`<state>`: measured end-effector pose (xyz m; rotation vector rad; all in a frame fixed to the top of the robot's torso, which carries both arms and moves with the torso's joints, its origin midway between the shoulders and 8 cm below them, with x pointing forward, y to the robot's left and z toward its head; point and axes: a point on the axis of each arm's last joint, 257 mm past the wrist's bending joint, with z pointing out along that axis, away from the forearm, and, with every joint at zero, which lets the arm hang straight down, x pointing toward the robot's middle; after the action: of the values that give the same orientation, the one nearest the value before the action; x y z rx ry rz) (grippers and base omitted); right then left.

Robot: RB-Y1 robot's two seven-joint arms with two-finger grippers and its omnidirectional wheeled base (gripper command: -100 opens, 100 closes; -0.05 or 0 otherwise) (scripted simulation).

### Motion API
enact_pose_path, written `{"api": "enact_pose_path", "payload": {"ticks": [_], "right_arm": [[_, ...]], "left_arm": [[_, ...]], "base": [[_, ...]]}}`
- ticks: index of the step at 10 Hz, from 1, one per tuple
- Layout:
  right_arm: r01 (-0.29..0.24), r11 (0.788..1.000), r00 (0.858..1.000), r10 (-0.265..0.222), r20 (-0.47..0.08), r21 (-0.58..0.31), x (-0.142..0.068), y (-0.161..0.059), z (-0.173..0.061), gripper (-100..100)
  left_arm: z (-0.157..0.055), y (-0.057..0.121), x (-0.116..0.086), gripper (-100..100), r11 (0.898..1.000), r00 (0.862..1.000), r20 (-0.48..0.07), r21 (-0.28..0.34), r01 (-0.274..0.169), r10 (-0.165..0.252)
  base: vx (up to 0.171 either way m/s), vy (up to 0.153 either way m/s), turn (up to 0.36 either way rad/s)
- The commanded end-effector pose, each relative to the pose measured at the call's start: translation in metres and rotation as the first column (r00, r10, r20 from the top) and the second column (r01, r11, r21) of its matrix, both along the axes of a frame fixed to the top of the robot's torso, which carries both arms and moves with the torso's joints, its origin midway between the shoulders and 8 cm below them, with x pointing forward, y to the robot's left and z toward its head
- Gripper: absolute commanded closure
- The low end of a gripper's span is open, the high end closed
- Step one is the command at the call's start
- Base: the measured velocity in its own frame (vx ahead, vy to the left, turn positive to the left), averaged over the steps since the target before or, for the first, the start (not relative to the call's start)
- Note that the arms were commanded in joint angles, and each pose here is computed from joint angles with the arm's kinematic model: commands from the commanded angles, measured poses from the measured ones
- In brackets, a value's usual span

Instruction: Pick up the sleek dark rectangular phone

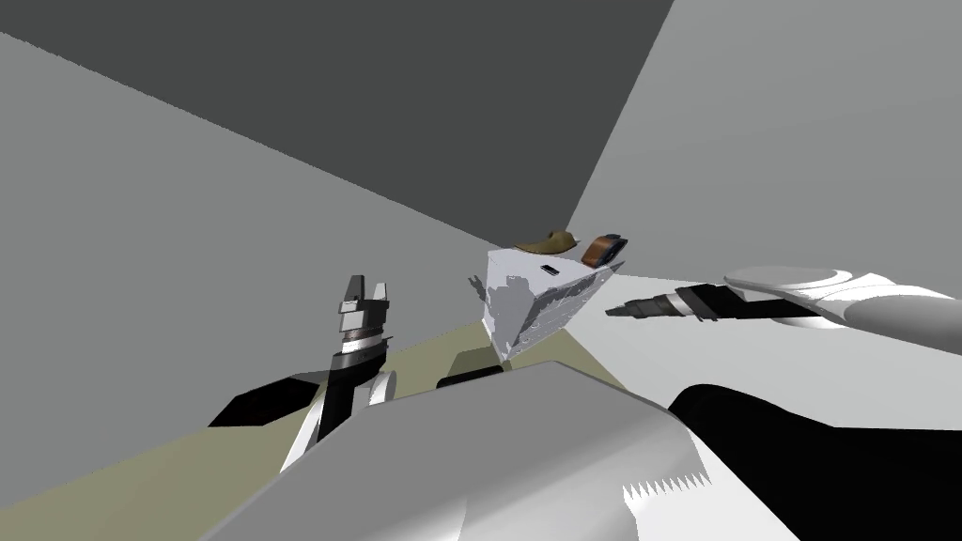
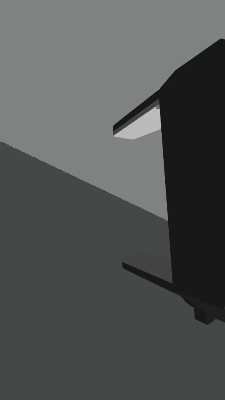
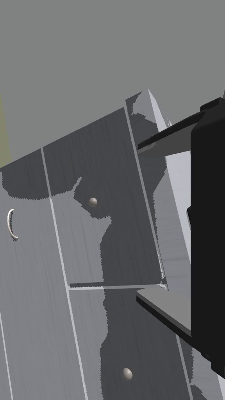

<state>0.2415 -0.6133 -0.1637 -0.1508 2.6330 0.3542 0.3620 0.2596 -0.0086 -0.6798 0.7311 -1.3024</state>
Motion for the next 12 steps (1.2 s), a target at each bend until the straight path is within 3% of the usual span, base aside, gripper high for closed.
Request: {"api": "enact_pose_path", "payload": {"ticks": [1,4,5,8,9,10,12], "right_arm": [[-0.001,0.999,0.998,-0.001,-0.07,-0.035,-0.008,-0.012,0.002,-100],[-0.034,0.996,0.99,0.022,-0.141,-0.084,-0.004,-0.019,0.009,-100],[-0.033,0.993,0.981,0.011,-0.195,-0.109,-0.011,-0.028,0.01,-100],[-0.062,0.988,0.967,0.024,-0.255,-0.143,-0.008,-0.031,0.014,-100],[-0.071,0.984,0.953,0.019,-0.303,-0.163,-0.012,-0.036,0.016,-100],[-0.078,0.983,0.952,0.024,-0.305,-0.166,-0.01,-0.035,0.017,-100],[-0.103,0.975,0.921,0.019,-0.389,-0.196,-0.014,-0.04,0.018,-100]], "left_arm": [[0.0,0.0,0.0,0,1.0,1.0,0.0,0.0,0.0,0.0],[0.0,0.0,0.0,0,1.0,1.0,0.0,0.0,0.0,0.0],[0.0,0.0,0.0,0,1.0,1.0,0.0,0.0,0.0,0.0],[0.0,0.0,0.0,0,1.0,1.0,0.0,0.0,0.0,0.0],[0.0,0.0,0.0,0,1.0,1.0,0.0,0.0,0.0,0.0],[0.0,0.0,0.0,0,1.0,1.0,0.0,0.0,0.0,0.0],[0.0,0.0,0.0,0,1.0,1.0,0.0,0.0,0.0,0.0]], "base": [[0.134,0.006,0.124],[0.103,0.027,0.077],[0.11,0.017,0.129],[0.113,0.003,0.084],[0.145,0.019,0.115],[0.114,0.015,0.081],[0.156,-0.005,0.165]]}}
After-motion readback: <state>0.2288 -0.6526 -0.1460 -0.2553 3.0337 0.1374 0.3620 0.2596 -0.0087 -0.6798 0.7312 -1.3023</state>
